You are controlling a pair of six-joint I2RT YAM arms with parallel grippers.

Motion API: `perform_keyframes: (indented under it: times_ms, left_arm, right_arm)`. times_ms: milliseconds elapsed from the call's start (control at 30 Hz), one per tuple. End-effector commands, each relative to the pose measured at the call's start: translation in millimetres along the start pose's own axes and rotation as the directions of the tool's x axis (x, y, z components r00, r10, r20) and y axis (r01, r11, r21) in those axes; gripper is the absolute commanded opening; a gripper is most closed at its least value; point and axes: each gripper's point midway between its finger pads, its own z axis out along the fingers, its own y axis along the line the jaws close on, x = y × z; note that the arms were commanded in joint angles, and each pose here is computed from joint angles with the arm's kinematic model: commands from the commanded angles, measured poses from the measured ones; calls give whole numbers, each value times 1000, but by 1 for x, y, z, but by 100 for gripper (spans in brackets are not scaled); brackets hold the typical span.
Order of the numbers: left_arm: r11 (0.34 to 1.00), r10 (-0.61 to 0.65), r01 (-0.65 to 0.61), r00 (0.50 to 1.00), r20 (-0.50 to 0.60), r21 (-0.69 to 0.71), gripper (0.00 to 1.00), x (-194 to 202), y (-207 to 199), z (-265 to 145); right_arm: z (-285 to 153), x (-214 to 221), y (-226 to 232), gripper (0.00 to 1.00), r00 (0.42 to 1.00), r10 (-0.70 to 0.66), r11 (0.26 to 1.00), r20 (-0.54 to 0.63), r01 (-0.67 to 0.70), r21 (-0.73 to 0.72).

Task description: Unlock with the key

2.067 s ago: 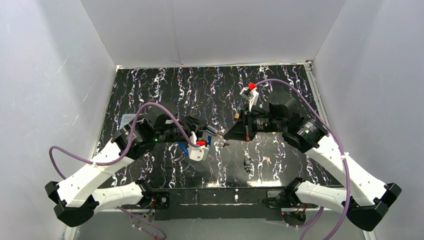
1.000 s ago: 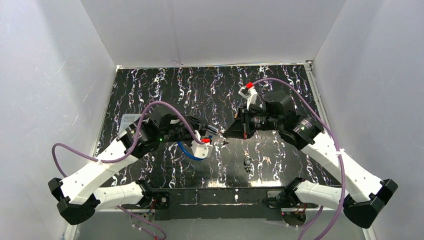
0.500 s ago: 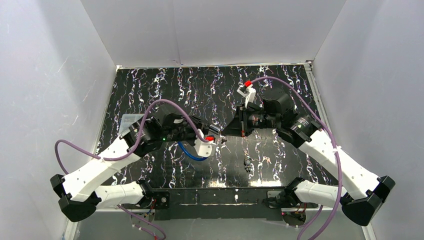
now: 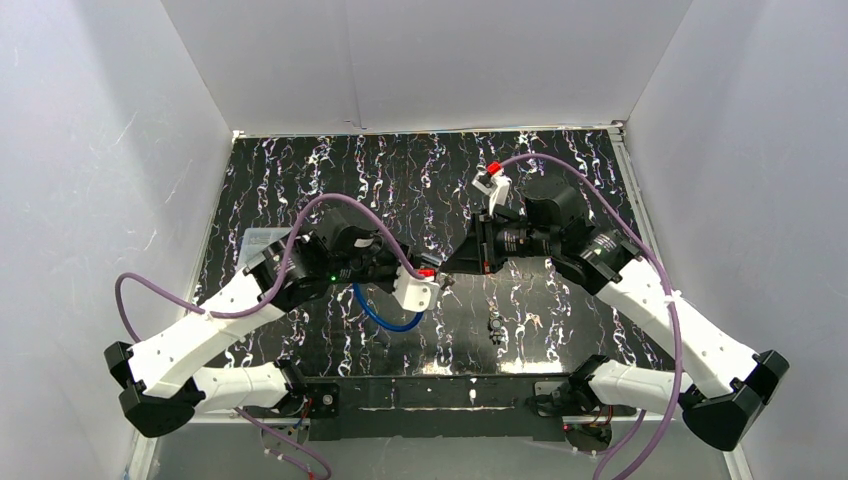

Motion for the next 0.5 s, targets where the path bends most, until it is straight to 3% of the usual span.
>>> perform_keyframes:
  times_ms: [0,233,467]
  left_arm:
    - [995,70,-56,980,186,-79,0,-53,27,-5]
    - [993,86,-76,990,115,-95,0,-38,27,-6]
    - [989,110,-101,990,88,-105,0,-33,27,-6]
  right_arm:
    - [-11,-36,23,30,982,-107,993,157,113,-25]
    - [-34,-27,18,41,976,-133,991,175,129,39]
    - [-54,-22,11,39,970,-145,986,194,125,111]
